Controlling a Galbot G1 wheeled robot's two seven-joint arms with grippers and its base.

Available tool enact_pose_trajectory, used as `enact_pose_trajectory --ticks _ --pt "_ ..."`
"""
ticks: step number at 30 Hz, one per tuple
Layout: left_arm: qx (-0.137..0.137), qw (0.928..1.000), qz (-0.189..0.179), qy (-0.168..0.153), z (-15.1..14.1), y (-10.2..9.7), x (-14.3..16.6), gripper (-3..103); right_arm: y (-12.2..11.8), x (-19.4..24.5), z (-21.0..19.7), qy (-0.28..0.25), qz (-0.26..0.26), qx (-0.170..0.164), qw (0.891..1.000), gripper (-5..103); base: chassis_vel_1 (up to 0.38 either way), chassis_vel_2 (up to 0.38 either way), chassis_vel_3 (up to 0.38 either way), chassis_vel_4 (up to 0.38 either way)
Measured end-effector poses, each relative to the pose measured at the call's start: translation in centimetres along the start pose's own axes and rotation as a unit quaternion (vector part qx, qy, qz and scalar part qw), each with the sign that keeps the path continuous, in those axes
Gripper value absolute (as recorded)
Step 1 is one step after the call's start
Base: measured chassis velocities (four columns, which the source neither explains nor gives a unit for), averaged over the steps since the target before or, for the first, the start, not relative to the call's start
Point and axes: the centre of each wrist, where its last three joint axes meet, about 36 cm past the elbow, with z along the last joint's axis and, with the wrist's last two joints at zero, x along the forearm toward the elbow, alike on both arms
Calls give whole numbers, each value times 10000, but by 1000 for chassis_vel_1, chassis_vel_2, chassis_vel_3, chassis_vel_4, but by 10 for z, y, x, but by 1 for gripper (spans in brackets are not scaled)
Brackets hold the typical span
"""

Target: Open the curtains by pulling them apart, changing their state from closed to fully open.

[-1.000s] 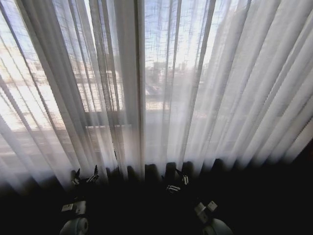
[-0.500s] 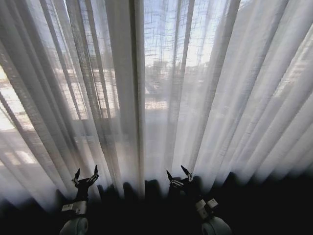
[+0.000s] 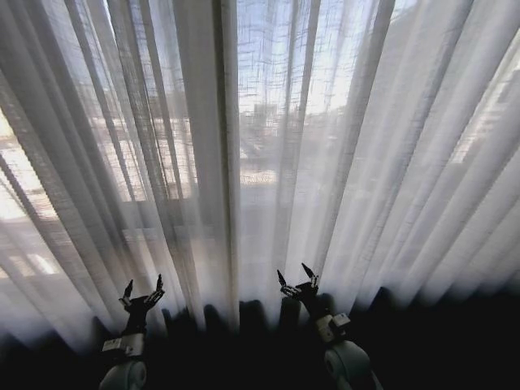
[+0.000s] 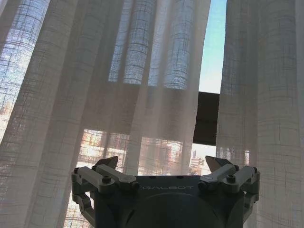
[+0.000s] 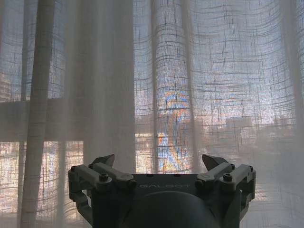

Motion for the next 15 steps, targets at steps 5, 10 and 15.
enact_pose_trajectory --ticks 5,10,15 --pt "-1 10000 -1 -1 0 0 0 100 -3 -29 18 40 20 50 10000 100 0 0 0 0" --pt "0 10000 0 -1 0 0 0 100 -31 -40 21 -6 227 204 9995 100 0 0 0 0" --pt "0 10000 0 -1 0 0 0 100 -50 -41 18 -14 400 241 9989 100 0 0 0 0"
